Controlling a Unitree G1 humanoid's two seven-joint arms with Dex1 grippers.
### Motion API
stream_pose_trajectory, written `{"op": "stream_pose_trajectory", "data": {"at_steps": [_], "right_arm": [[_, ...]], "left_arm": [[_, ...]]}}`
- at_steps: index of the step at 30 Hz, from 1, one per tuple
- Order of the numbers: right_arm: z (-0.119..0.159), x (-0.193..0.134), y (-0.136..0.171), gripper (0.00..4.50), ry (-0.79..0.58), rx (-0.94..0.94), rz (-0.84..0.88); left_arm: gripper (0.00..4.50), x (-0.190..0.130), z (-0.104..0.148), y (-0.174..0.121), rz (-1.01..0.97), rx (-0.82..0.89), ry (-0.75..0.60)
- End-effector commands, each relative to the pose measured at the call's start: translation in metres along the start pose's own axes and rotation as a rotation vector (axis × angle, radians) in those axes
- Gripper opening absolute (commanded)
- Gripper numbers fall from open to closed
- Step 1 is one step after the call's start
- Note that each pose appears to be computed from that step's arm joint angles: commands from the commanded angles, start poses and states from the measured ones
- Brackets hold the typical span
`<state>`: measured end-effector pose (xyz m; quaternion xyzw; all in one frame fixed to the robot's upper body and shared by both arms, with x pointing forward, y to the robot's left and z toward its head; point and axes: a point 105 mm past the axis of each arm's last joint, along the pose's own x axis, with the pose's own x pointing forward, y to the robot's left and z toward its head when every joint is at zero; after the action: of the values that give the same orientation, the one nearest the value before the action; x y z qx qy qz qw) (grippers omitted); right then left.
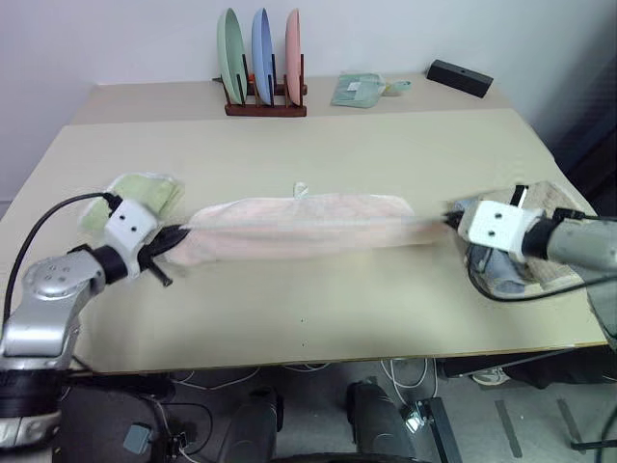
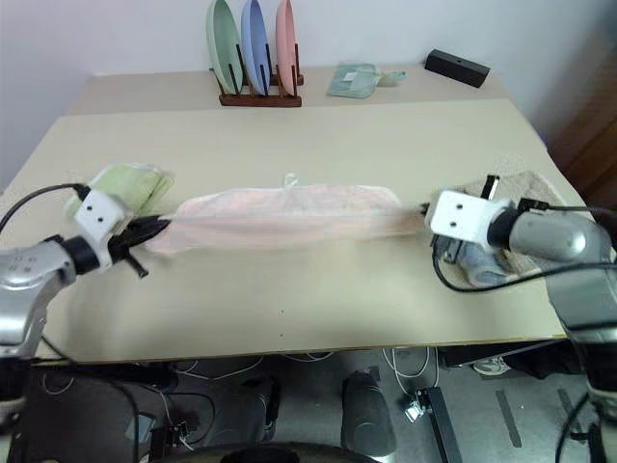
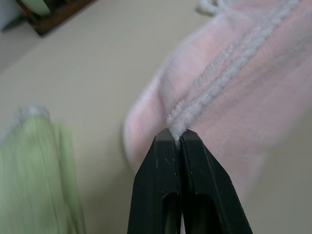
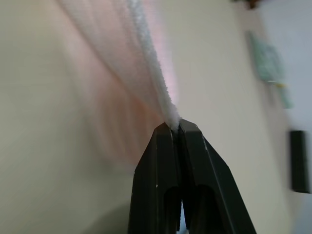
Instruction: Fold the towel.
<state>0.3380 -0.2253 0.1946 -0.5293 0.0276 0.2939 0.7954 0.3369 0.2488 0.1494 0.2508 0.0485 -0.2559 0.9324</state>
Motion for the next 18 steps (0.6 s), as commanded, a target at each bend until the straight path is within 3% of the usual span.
{"op": "stream_pose_trajectory", "data": {"at_steps": [1, 8, 14, 17, 18], "right_arm": [[-0.006, 0.017, -0.019, 0.06, 0.007, -0.026, -0.08], [-0.019, 0.057, -0.026, 0.06, 0.012, -0.033, -0.09], [-0.024, 0.075, -0.015, 0.06, -0.002, -0.02, -0.073], [-0.025, 0.076, -0.019, 0.92, -0.005, -0.012, -0.104], [-0.025, 0.074, -0.023, 1.38, 0.0, -0.022, -0.127]], "left_arm": [[0.0, 0.017, -0.001, 0.021, 0.111, 0.036, -0.004], [0.0, 0.047, -0.012, 0.033, 0.169, 0.05, 0.026], [0.0, 0.052, -0.029, 0.03, 0.158, -0.011, 0.075], [0.94, 0.051, -0.03, 0.031, 0.163, -0.058, 0.068], [1.4, 0.05, -0.029, 0.032, 0.171, -0.056, 0.065]]}}
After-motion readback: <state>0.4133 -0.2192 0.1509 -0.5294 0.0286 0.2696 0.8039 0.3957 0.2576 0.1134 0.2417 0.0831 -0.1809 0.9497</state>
